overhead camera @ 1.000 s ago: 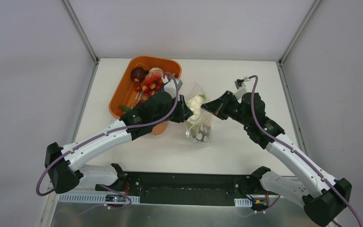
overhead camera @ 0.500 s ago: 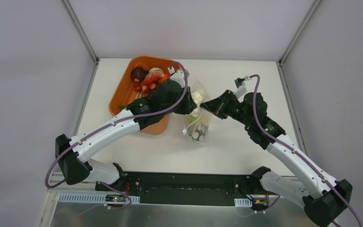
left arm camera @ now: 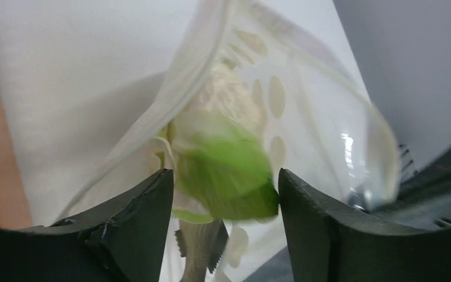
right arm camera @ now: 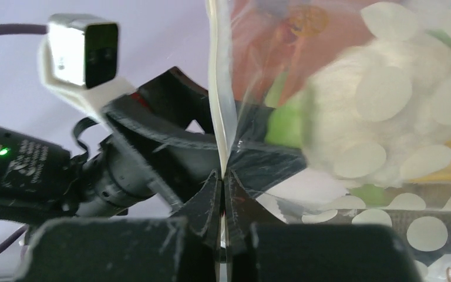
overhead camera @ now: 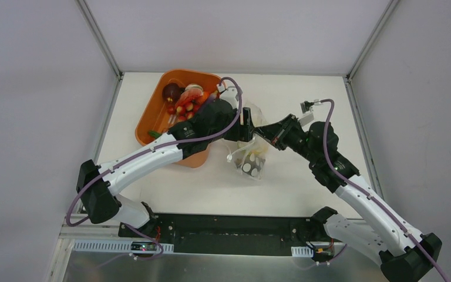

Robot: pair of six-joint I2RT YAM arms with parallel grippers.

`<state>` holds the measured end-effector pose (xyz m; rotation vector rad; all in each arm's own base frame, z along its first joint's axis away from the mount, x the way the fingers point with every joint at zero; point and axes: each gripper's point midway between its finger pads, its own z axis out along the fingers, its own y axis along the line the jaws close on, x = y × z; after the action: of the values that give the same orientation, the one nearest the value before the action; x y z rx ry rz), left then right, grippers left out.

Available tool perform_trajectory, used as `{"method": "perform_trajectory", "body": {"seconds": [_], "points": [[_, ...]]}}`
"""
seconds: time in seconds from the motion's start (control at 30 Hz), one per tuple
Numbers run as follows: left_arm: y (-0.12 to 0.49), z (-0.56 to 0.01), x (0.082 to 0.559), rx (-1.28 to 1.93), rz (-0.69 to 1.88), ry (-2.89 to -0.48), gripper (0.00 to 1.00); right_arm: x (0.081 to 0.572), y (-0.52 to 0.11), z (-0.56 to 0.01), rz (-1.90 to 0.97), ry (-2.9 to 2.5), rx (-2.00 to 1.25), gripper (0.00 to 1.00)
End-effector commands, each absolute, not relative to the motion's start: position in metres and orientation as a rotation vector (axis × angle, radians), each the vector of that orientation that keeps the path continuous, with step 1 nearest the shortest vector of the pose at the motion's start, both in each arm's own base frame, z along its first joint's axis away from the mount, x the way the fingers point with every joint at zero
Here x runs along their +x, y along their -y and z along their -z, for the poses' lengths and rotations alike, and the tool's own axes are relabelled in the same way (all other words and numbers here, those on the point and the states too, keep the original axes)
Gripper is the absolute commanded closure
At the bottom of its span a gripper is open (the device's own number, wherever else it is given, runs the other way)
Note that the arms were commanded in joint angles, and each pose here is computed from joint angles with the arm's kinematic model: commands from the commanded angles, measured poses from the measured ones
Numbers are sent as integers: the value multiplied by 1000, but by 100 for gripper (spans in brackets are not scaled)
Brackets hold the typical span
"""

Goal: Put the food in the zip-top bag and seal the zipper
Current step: Place the fake vegetable in the zipper food storage bag.

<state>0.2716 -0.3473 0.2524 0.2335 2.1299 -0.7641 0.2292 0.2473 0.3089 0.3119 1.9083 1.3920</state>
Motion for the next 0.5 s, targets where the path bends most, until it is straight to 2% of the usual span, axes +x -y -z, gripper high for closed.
{"method": "perform_trajectory", "body": {"seconds": [0.0,0.13,0.37,0.47], "points": [[357,-309,256,305,926,-1971,34,242,-236,-319,-1422,-1820,447,100],[341,-322,246,370,900,-1939,25,248,-232,-307,-1447,-1849,521,100],[302,-333,229,386,828,-1916,23,253,-227,-304,-1477,-1844,547,100],[272,-320,236,315,667,-1959,18,247,-226,-321,-1517,-1761,465,100]]}}
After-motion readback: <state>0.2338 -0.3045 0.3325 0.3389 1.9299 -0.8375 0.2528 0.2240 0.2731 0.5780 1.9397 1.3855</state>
